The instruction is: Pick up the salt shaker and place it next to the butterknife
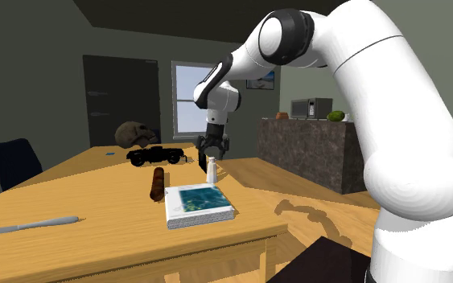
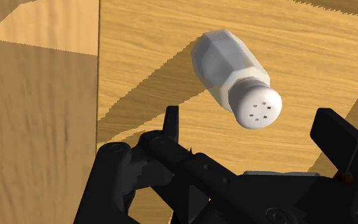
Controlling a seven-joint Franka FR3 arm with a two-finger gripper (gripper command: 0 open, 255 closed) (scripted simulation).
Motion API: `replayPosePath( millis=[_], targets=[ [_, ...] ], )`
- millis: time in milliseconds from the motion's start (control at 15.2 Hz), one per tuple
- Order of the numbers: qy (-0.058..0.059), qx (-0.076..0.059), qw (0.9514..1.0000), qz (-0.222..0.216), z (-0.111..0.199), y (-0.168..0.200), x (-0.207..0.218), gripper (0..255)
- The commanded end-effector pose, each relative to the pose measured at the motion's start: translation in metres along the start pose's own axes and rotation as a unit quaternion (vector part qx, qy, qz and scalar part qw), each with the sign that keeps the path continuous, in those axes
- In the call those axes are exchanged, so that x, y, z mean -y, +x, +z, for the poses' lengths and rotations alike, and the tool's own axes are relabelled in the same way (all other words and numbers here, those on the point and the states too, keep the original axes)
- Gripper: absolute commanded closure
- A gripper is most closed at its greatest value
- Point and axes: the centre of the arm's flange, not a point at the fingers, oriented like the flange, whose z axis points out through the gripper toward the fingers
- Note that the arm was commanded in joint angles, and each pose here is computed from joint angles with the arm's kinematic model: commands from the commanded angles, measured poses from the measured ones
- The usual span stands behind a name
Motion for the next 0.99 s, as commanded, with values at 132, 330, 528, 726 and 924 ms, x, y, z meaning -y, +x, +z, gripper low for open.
replayPosePath(
  millis=[132,330,528,726,924],
  targets=[
    [0.0,0.0,1.0,0.0,0.0083,-0.001,0.0002,0],
    [0.0,0.0,1.0,0.0,0.0083,-0.001,0.0002,0],
    [0.0,0.0,1.0,0.0,0.0083,-0.001,0.0003,255],
    [0.0,0.0,1.0,0.0,0.0083,-0.001,0.0002,255],
    [0.0,0.0,1.0,0.0,0.0086,-0.0007,0.0002,255]
  ],
)
